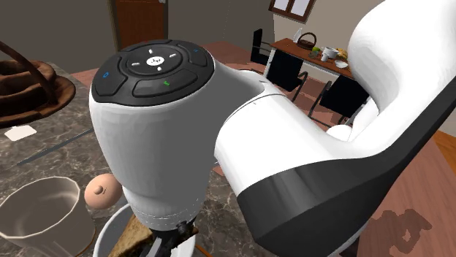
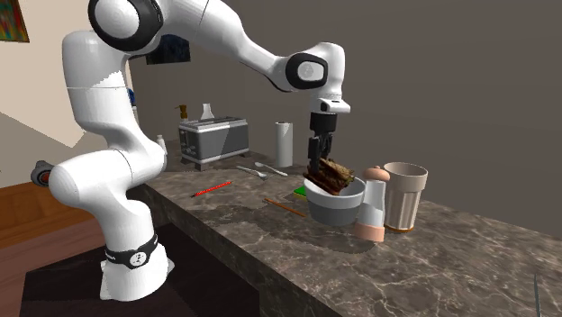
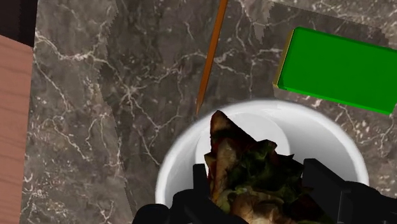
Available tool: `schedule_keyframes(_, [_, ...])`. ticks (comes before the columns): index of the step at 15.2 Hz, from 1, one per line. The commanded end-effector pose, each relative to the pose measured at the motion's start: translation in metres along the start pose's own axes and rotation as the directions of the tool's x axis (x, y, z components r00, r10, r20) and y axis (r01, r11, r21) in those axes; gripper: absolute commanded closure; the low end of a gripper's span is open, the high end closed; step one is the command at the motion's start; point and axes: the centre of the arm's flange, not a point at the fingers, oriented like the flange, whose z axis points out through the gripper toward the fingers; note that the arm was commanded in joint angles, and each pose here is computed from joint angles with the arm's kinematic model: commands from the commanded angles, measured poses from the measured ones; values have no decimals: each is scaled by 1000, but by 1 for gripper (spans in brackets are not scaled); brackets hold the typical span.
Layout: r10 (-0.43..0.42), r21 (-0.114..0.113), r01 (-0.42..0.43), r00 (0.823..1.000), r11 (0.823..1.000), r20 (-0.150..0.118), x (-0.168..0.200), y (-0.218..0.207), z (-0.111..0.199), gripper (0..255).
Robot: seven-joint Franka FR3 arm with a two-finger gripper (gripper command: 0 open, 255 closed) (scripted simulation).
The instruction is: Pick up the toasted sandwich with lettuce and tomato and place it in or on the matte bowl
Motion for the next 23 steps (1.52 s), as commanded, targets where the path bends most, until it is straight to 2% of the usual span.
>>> schedule_keyframes(1, [0,3,0,1000,1000,-3,1,0,1,255])
schedule_keyframes(6, [0,3,0,1000,1000,-3,1,0,1,255])
schedule_keyframes(7, [0,3,0,1000,1000,-3,1,0,1,0])
schedule_keyframes(12, [0,3,0,1000,1000,-3,1,0,1,0])
schedule_keyframes(16, [0,3,0,1000,1000,-3,1,0,-49,0])
schedule_keyframes(23, [0,3,0,1000,1000,-3,1,0,-49,0])
